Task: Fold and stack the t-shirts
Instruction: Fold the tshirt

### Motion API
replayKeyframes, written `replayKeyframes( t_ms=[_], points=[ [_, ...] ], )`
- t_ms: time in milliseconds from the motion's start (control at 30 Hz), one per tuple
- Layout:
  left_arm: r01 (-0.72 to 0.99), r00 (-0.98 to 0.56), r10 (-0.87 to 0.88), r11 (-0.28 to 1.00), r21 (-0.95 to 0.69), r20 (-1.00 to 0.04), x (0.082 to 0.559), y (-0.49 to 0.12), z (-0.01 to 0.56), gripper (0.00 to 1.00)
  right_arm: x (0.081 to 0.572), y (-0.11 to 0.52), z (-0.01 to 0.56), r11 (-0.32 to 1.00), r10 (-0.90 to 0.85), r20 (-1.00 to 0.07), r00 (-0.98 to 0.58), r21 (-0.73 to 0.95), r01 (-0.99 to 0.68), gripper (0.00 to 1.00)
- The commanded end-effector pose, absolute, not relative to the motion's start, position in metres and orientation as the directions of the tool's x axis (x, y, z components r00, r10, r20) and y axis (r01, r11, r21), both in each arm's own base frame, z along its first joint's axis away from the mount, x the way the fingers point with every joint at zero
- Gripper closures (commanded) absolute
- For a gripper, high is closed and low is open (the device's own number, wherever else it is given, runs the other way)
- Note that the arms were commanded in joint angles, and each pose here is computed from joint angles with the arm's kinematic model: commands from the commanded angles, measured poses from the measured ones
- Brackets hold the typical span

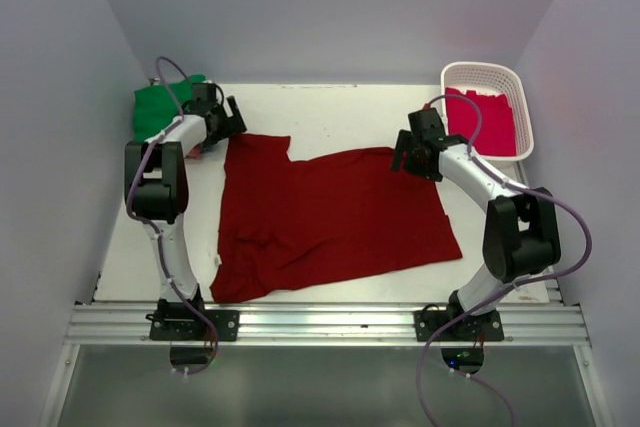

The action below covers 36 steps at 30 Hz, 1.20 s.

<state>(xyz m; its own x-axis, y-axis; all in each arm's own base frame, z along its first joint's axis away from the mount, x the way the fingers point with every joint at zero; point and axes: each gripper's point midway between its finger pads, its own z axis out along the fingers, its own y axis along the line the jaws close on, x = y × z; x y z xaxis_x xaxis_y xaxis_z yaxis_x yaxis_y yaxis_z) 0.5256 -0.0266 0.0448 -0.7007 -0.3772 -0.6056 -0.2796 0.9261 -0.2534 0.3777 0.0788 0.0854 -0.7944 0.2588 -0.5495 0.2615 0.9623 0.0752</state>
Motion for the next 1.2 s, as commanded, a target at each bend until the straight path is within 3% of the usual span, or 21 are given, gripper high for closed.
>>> replayKeyframes(
  t_ms=[0,300,433,533,567,633,667,700,733,800,867,933,967,1000,1167],
  points=[
    [-0.197,-0.663,-0.353,0.933,-0.301,-0.66,0.558,-0.033,0.064,0.07,0.385,0.083,0.104,0.966,0.252,-0.603,-0.757,0.113,0.231,0.19],
    [-0.145,-0.685,-0.345,0.928,-0.344,-0.641,0.566,-0.046,0.047,0.12,0.384,0.083,0.096,0.965,0.254,-0.587,-0.768,0.104,0.239,0.21],
    [-0.148,-0.692,-0.346,0.927,-0.345,-0.633,0.565,-0.046,0.042,0.27,0.384,0.082,0.095,0.965,0.253,-0.586,-0.77,0.096,0.244,0.24],
    [-0.152,-0.703,-0.345,0.927,-0.342,-0.622,0.564,-0.046,0.038,0.49,0.386,0.08,0.094,0.964,0.254,-0.591,-0.766,0.09,0.251,0.33],
    [-0.157,-0.704,-0.346,0.928,-0.339,-0.621,0.564,-0.044,0.036,0.62,0.386,0.08,0.093,0.963,0.256,-0.59,-0.765,0.087,0.256,0.44],
    [-0.162,-0.711,-0.343,0.929,-0.331,-0.614,0.561,-0.043,0.034,0.73,0.388,0.076,0.092,0.96,0.258,-0.595,-0.761,0.072,0.269,0.67],
    [-0.165,-0.71,-0.341,0.931,-0.324,-0.616,0.561,-0.042,0.033,0.82,0.39,0.075,0.093,0.957,0.268,-0.601,-0.753,0.072,0.283,0.88],
    [-0.167,-0.711,-0.339,0.932,-0.321,-0.616,0.56,-0.041,0.033,0.86,0.391,0.069,0.094,0.952,0.265,-0.613,-0.744,0.045,0.302,0.98],
    [-0.168,-0.712,-0.338,0.933,-0.318,-0.615,0.56,-0.041,0.034,0.9,0.392,0.065,0.092,0.947,0.268,-0.616,-0.741,0.029,0.319,1.0],
    [-0.167,-0.709,-0.336,0.934,-0.316,-0.62,0.56,-0.04,0.038,0.99,0.397,0.06,0.094,0.938,0.271,-0.633,-0.725,0.006,0.345,1.0],
    [-0.161,-0.697,-0.335,0.935,-0.316,-0.634,0.562,-0.038,0.048,1.0,0.403,0.05,0.096,0.919,0.279,-0.655,-0.703,-0.029,0.392,0.98],
    [-0.153,-0.691,-0.332,0.935,-0.319,-0.643,0.562,-0.039,0.056,1.0,0.41,0.046,0.097,0.91,0.282,-0.666,-0.691,-0.042,0.412,0.79],
    [-0.144,-0.682,-0.33,0.935,-0.323,-0.652,0.564,-0.04,0.064,1.0,0.415,0.046,0.097,0.906,0.289,-0.668,-0.686,-0.04,0.421,0.57],
    [-0.137,-0.678,-0.327,0.936,-0.324,-0.658,0.566,-0.04,0.071,1.0,0.42,0.047,0.097,0.905,0.292,-0.671,-0.681,-0.037,0.424,0.52],
    [-0.119,-0.678,-0.319,0.937,-0.33,-0.662,0.568,-0.042,0.084,1.0,0.448,0.043,0.097,0.889,0.306,-0.684,-0.663,-0.043,0.455,0.48]
  ],
)
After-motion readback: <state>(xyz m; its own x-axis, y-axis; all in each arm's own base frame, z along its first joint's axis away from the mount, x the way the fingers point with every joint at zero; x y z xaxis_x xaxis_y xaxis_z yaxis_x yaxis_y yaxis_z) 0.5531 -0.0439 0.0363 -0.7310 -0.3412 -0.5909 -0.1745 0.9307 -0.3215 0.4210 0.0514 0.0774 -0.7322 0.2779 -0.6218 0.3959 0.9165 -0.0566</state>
